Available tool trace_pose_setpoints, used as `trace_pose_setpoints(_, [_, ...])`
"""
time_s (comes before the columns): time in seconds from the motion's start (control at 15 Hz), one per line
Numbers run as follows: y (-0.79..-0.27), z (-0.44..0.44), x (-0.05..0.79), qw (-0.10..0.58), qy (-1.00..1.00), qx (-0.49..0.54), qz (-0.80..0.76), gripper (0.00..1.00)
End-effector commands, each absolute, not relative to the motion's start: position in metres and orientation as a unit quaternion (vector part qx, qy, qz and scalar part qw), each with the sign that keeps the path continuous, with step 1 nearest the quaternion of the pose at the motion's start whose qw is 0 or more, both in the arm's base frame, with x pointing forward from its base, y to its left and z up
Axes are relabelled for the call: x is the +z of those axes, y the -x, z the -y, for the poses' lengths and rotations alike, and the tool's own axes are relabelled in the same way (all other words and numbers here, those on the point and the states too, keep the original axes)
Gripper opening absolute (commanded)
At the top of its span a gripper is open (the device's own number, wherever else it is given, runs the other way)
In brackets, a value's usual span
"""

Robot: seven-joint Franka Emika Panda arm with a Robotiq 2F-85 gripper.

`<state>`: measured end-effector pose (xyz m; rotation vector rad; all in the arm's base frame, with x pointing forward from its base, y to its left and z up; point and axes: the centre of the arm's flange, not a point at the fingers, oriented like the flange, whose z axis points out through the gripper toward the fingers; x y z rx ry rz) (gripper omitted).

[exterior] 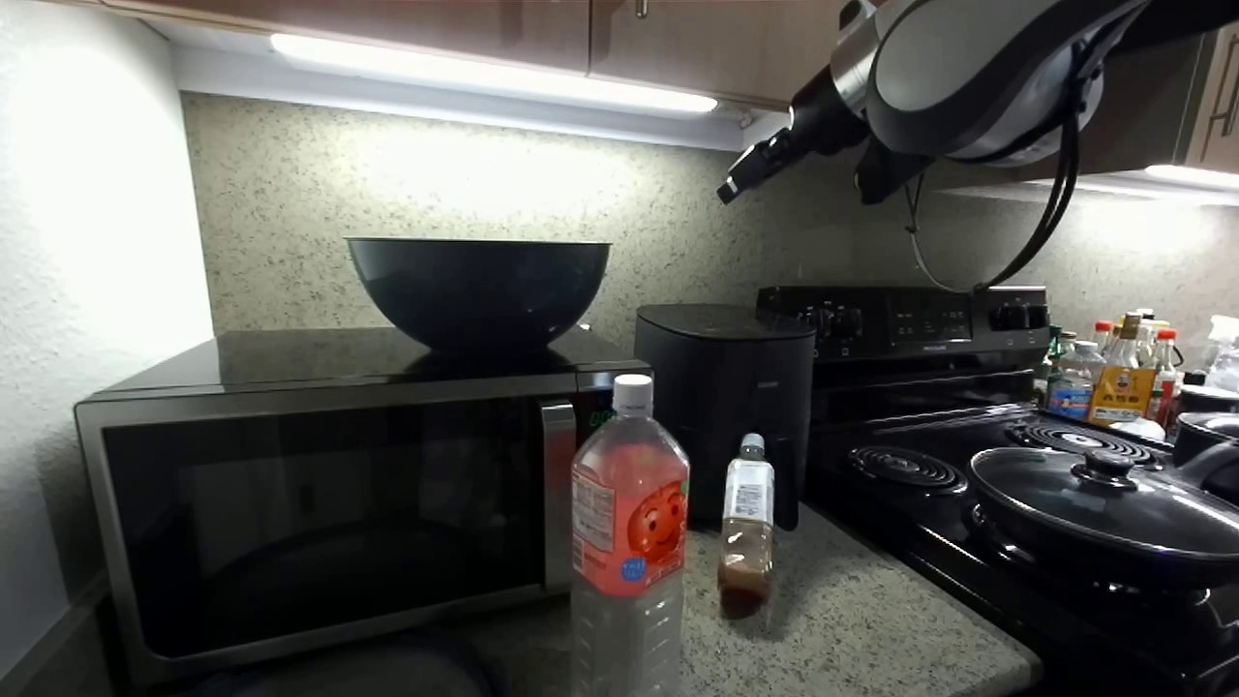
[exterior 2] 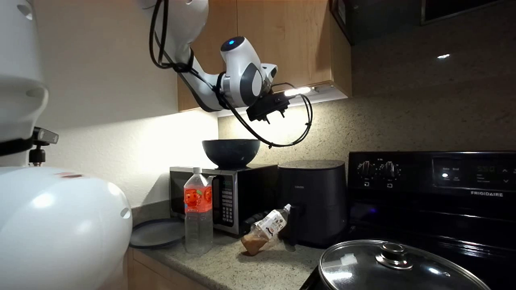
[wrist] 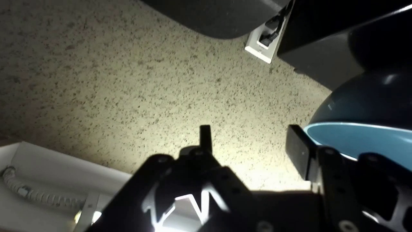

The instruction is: Put the right bottle on the top of the microwave

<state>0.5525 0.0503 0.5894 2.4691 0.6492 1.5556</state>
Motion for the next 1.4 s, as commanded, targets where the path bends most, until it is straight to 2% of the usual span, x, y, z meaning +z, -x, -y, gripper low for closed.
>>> trace_pose_setpoints(0.0, [-0.566, -0.036, 0.549, 0.067, -0.857, 0.47, -0.199, 0.93])
trace_pose_setpoints(0.13, [-0.573, -0.028, 0.525, 0.064, -0.876, 0.439, -0.187, 1.0])
trace_pose_setpoints(0.33, [-0.578, -0.017, 0.491, 0.067, -0.897, 0.4, -0.176, 1.0])
trace_pose_setpoints(0.4, [-0.58, -0.014, 0.49, 0.082, -0.897, 0.397, -0.174, 1.0])
trace_pose_setpoints(0.67, [-0.581, -0.014, 0.489, 0.076, -0.893, 0.404, -0.185, 1.0])
trace_pose_setpoints(0.73, [-0.574, -0.02, 0.489, 0.076, -0.894, 0.398, -0.192, 1.0])
trace_pose_setpoints(1.0, [-0.521, -0.057, 0.463, -0.012, -0.898, 0.403, -0.173, 1.0])
trace_pose_setpoints(1.33, [-0.461, -0.068, 0.448, -0.002, -0.88, 0.46, -0.121, 1.0])
